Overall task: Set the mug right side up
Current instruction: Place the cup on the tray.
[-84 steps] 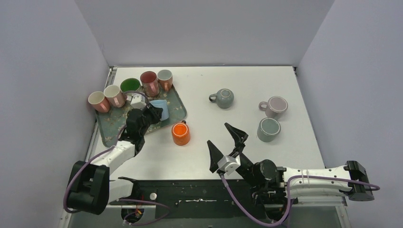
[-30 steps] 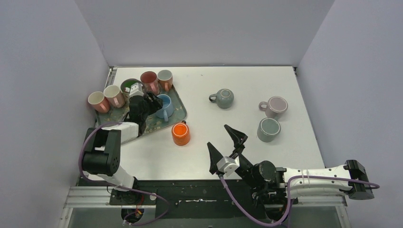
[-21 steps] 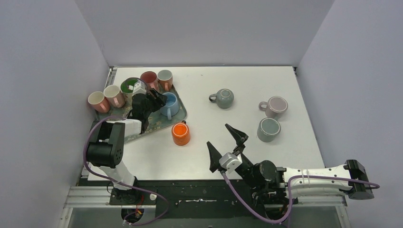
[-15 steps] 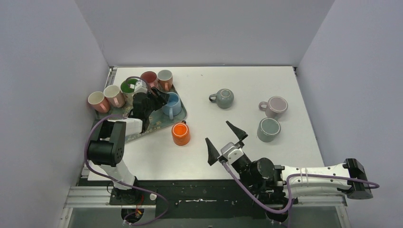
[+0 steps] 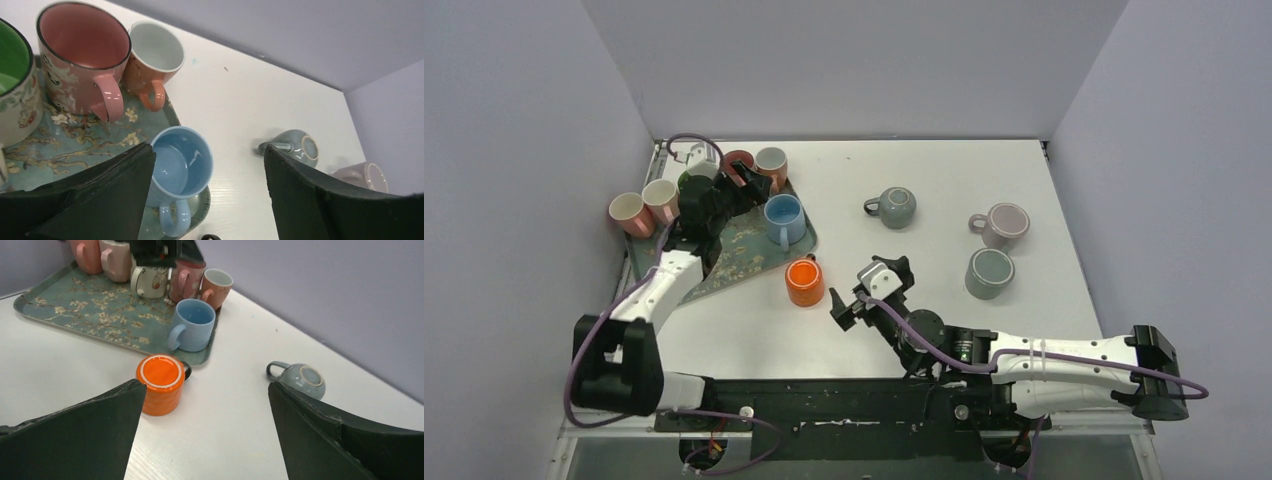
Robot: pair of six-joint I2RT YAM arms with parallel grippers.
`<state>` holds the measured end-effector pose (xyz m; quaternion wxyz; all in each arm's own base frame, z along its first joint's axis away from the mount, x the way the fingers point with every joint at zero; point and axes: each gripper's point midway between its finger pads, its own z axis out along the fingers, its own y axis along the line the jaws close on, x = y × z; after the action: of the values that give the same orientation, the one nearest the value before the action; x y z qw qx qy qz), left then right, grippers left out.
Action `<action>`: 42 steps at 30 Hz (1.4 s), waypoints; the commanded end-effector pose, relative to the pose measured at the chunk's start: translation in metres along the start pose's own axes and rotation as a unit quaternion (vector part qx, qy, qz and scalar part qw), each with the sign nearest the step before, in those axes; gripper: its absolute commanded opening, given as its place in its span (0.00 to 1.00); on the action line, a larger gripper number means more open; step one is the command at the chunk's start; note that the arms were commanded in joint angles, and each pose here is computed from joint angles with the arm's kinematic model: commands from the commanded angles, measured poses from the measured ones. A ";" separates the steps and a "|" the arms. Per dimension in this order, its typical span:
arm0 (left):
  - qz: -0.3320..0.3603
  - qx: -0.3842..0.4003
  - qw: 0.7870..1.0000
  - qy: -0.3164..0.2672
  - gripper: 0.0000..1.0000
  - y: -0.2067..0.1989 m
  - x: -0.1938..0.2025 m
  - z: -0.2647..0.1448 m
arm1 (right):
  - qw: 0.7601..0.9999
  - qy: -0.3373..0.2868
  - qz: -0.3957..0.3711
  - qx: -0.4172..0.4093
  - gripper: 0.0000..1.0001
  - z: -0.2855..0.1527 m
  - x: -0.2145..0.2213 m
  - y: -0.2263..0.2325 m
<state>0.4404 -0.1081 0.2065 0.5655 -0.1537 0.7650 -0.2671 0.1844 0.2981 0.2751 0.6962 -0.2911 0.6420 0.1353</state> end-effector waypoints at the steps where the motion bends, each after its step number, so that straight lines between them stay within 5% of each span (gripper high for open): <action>1: 0.073 -0.018 0.997 -0.005 0.81 -0.011 -0.030 -0.044 | 0.995 0.028 0.096 -0.007 1.00 0.011 0.001 0.015; 5: 0.112 -0.021 0.994 -0.003 0.85 -0.008 -0.027 -0.082 | 0.991 0.049 0.127 0.012 1.00 0.021 0.015 0.021; 7: 0.124 -0.027 0.992 0.014 0.97 -0.002 -0.016 -0.100 | 0.988 0.056 0.143 0.016 1.00 0.026 0.020 0.023; 12: 0.178 -0.029 0.983 0.035 0.97 0.010 0.002 -0.137 | 0.969 0.087 0.220 0.076 1.00 0.034 0.038 0.020; 21: 0.211 -0.059 0.974 -0.048 0.97 0.018 -0.023 -0.178 | 0.953 0.118 0.265 0.092 0.93 0.051 0.069 0.026; 26: 0.210 -0.070 0.971 -0.085 0.97 0.018 -0.035 -0.193 | 0.940 0.154 0.279 0.120 0.60 0.067 0.090 0.031; 32: 0.208 -0.094 0.968 -0.108 0.97 0.023 -0.046 -0.203 | 0.930 0.168 0.300 0.128 0.50 0.079 0.099 0.041; 35: 0.206 -0.094 0.967 -0.112 0.97 0.022 -0.047 -0.205 | 0.933 0.173 0.297 0.108 0.53 0.090 0.102 0.050; 42: 0.203 -0.098 0.968 -0.114 0.97 0.024 -0.048 -0.206 | 0.970 0.163 0.181 -0.029 0.84 0.115 0.090 0.072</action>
<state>0.2629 -0.0201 0.2644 0.6618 -0.0728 0.7438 -0.0592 0.2387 0.3733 0.1325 0.5103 -0.1384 0.8285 0.1842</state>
